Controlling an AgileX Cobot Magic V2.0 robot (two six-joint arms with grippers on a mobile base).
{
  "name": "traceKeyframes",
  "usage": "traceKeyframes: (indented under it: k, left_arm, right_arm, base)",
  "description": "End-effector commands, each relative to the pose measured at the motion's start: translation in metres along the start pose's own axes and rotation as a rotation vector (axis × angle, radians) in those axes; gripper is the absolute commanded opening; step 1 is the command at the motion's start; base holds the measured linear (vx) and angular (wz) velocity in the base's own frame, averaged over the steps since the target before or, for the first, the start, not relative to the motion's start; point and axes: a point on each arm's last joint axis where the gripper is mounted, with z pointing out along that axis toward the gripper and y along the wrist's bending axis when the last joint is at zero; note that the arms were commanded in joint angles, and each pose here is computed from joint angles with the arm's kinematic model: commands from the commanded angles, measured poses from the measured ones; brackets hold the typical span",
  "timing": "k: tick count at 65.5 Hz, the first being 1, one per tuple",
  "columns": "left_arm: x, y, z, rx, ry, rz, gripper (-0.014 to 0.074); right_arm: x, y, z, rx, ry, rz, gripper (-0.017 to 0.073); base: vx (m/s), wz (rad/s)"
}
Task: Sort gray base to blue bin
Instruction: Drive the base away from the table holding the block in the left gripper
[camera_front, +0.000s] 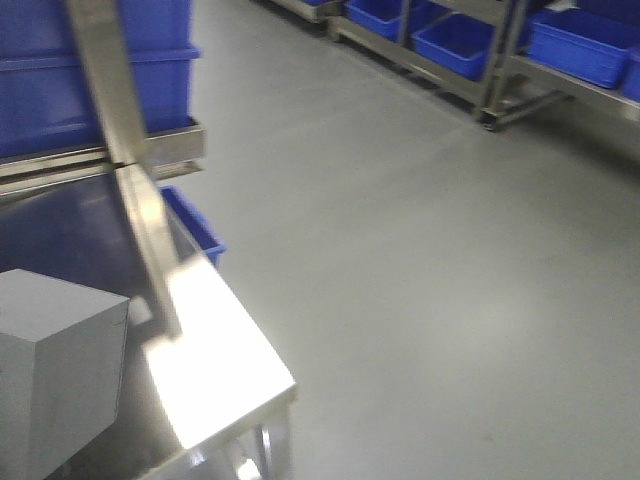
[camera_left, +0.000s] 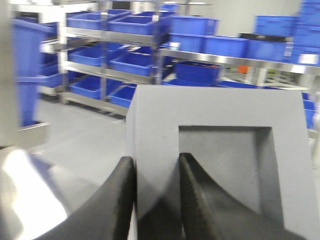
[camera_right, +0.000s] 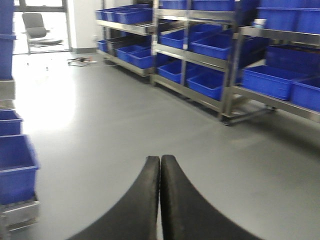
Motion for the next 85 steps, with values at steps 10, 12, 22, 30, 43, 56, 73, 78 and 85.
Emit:
traceKeyframes:
  k: [10, 12, 22, 30, 43, 56, 73, 78, 85]
  left_arm:
    - [-0.0195, -0.0021, -0.0015, 0.013, -0.134, -0.014, -0.0006]
    - [-0.0195, -0.0021, -0.0015, 0.013, -0.134, -0.014, -0.0006]
    - [-0.0195, -0.0021, -0.0015, 0.013, -0.134, -0.014, -0.0006]
    - [-0.0195, -0.0021, -0.0015, 0.013, -0.134, -0.014, -0.0006]
    - [-0.0195, -0.0021, -0.0015, 0.013, -0.134, -0.014, -0.0006]
    - [-0.0194, -0.0021, -0.0015, 0.013, -0.133, -0.014, -0.0006]
    - [-0.0193, -0.0021, -0.0015, 0.013, -0.132, -0.014, -0.0006]
    - [-0.0193, -0.0021, -0.0015, 0.013, -0.132, -0.014, -0.0006]
    - [-0.0193, -0.0021, -0.0015, 0.013, -0.132, -0.014, -0.0006]
  right_arm:
    - [-0.0027, -0.0002, -0.0003, 0.006, -0.074, -0.013, -0.0009]
    - [-0.0027, -0.0002, -0.0003, 0.006, -0.074, -0.013, -0.0009]
    - [-0.0027, -0.0002, -0.0003, 0.006, -0.074, -0.013, -0.0009]
    - [-0.0027, -0.0002, -0.0003, 0.006, -0.074, -0.013, -0.0009]
    - [-0.0027, -0.0002, -0.0003, 0.006, -0.074, -0.013, -0.0009]
    - [-0.0027, -0.0002, -0.0003, 0.006, -0.074, -0.013, -0.0009]
    - [-0.0027, -0.0002, -0.0003, 0.006, -0.074, -0.013, -0.0009]
    - [-0.0027, -0.0002, -0.0003, 0.006, -0.074, -0.013, -0.0009]
    - [-0.0027, -0.0002, -0.0003, 0.006, -0.074, -0.013, -0.0009]
  base:
    - [-0.08, -0.69]
    - [-0.08, -0.73]
    - [-0.07, -0.78]
    - [-0.05, -0.84]
    - [-0.01, -0.86]
    - [0.04, -0.83]
    - [0.1, -0.68]
    - [0.16, -0.53]
    - [0.19, -0.46]
